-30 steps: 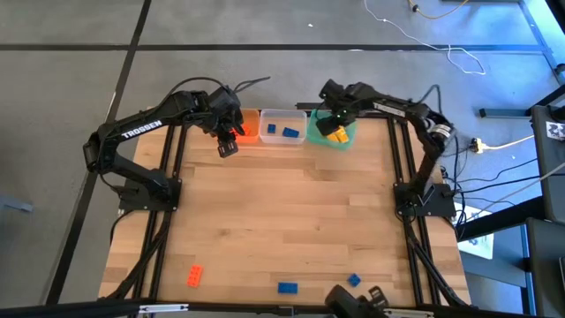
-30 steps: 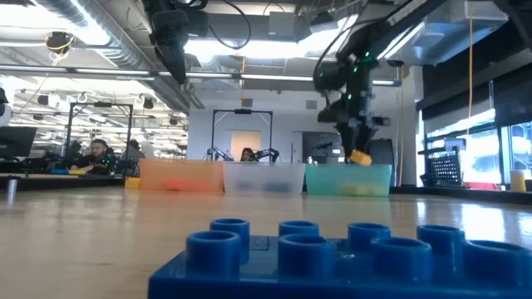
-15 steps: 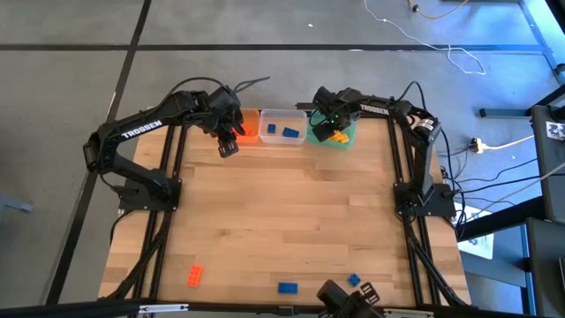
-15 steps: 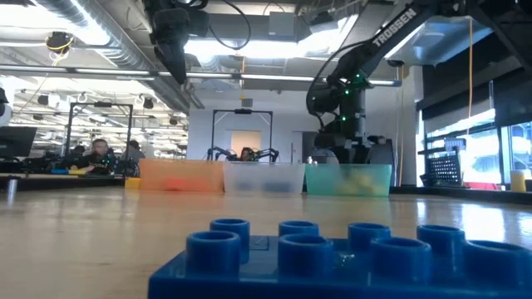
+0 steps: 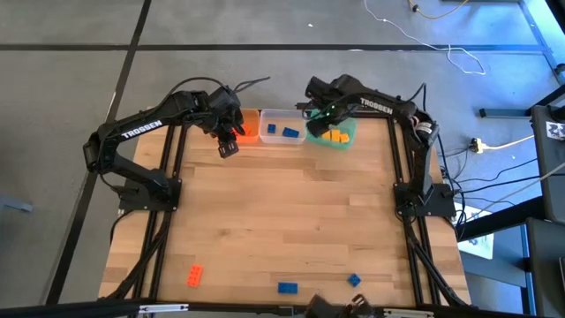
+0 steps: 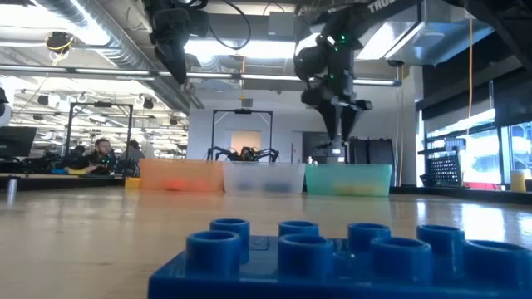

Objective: Sort & place blocks by color
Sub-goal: Adjust the green bin on the table, then put the orange game piece into the orange bin

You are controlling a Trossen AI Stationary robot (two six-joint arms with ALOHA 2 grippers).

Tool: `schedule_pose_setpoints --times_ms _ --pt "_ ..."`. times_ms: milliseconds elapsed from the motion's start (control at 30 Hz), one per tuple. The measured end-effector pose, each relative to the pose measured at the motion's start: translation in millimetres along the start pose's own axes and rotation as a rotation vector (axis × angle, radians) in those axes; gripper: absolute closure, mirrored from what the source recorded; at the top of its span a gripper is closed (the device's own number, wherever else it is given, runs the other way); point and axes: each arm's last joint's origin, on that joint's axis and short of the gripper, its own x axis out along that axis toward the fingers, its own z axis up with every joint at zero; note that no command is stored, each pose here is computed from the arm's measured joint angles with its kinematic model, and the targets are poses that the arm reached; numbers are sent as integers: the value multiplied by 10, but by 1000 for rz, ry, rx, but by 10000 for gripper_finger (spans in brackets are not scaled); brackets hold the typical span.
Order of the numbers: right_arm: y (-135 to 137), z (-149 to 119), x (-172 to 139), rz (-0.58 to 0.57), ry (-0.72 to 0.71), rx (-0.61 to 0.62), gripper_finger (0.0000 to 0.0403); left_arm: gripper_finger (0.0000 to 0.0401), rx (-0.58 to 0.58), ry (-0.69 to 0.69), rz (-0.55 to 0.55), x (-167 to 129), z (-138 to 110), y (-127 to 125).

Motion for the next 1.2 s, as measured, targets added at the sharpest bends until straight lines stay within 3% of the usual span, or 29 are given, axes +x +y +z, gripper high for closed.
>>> schedule_pose_setpoints --times_ms 200,367,567,700,833,1100,1200 --pt "404 -256 120 50 92 -122 199 249 0 0 0 0 0 0" --pt "547 -408 322 37 126 -170 199 249 -1 0 0 0 0 0" --pt "441 -499 647 11 166 -126 199 249 -1 0 0 -1 0 0" --pt "307 -510 763 -100 152 -111 199 249 -1 0 0 0 0 0" --pt "204 -465 784 -198 108 -98 199 249 -2 0 0 0 0 0" --pt "117 -417 759 -201 115 -70 199 249 -7 20 -1 0 -20 -1" --pt "185 -390 635 -191 107 -84 199 249 -83 52 6 -2 -50 2"
